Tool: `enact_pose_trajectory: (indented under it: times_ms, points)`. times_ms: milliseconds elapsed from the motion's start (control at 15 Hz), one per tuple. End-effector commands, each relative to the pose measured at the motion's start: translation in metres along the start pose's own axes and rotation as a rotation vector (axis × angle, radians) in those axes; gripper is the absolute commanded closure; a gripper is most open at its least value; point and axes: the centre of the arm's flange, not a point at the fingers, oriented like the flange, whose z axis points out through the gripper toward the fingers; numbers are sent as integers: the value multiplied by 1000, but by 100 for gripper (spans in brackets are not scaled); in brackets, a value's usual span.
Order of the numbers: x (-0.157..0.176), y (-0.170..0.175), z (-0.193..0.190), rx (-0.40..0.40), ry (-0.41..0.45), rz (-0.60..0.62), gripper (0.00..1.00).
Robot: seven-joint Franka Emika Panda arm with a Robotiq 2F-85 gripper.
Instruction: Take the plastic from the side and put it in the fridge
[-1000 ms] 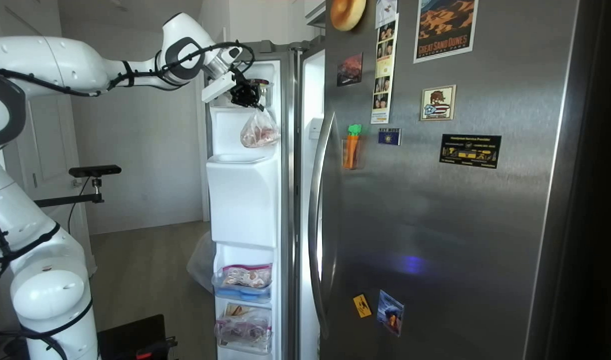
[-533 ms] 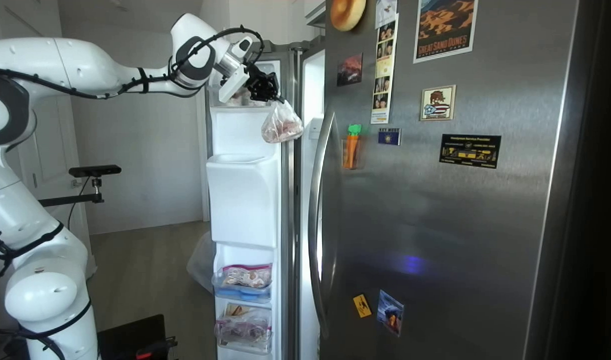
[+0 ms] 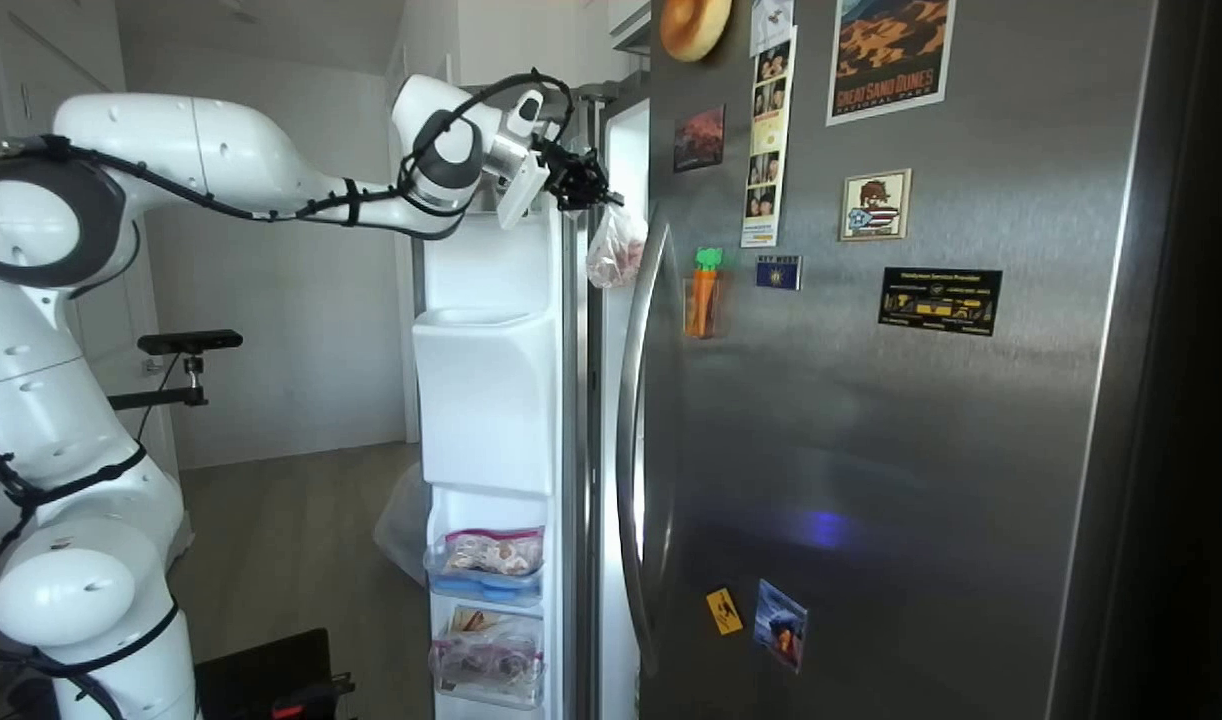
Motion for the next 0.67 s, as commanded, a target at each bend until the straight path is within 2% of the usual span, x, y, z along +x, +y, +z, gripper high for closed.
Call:
enact_pose_trajectory:
  times_ms: [0,600]
  points:
    - [21,3,28,-104,100,14,100]
    - [51,13,90,-237,202,42,100]
